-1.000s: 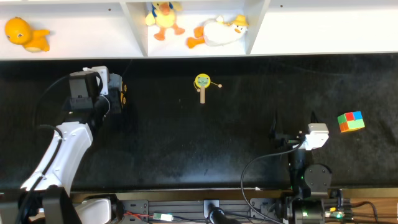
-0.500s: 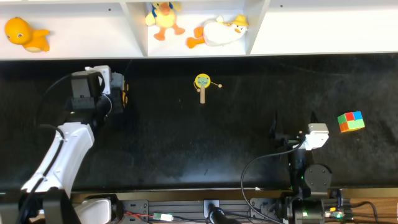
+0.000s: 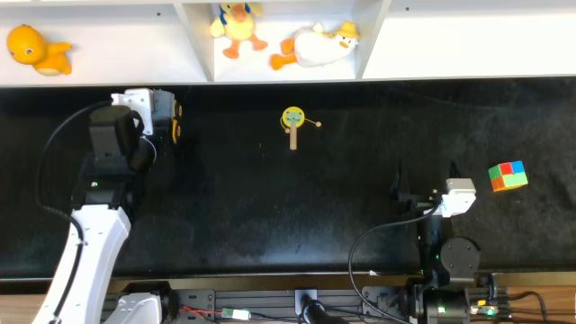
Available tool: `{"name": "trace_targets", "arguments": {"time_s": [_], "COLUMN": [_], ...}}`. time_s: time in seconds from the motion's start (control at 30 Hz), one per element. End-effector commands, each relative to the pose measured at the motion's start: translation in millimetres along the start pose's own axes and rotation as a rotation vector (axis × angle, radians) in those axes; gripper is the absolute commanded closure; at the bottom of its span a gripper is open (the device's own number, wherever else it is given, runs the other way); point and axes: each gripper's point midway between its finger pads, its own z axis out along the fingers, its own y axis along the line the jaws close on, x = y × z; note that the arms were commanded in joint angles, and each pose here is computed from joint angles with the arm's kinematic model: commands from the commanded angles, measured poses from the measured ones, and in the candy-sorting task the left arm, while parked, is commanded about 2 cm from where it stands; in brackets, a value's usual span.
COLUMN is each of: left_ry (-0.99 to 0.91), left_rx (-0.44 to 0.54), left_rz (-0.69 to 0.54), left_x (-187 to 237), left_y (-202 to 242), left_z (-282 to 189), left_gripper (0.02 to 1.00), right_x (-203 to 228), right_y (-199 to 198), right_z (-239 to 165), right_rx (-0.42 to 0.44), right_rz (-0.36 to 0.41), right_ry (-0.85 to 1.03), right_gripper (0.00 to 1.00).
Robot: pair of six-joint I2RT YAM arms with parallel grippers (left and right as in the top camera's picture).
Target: Store Toys
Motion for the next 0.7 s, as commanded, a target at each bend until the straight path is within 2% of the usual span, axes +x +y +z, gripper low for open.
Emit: {"name": "trace_targets", "arguments": {"time_s": [0.03,0.2,0.7], "left_ry": [-0.057,-0.09,-0.101], "left_rx": [0.001,0.003,-0.01], "left_rz": [-0.005,-0.004,-0.004], "left_x": [-16.4,-42.3,-105.6], "left_y": [-1.5,-3.0,-3.5], "left_z": [-6.5,-6.2,34.0], "left_gripper": [0.63,0.63,0.636], "right_x": [3.2,3.2,3.2], "right_y": [-0.5,-0.5,-0.5], "right_z": [0.3,0.3,0.3], "right_rx": [-0.001,-0.001,-0.001], "right_rz": [0.0,0.0,0.0], "right_ry": [-0.001,-0.001,-0.001], "right_gripper": [0.005,0.005,0.007]}}
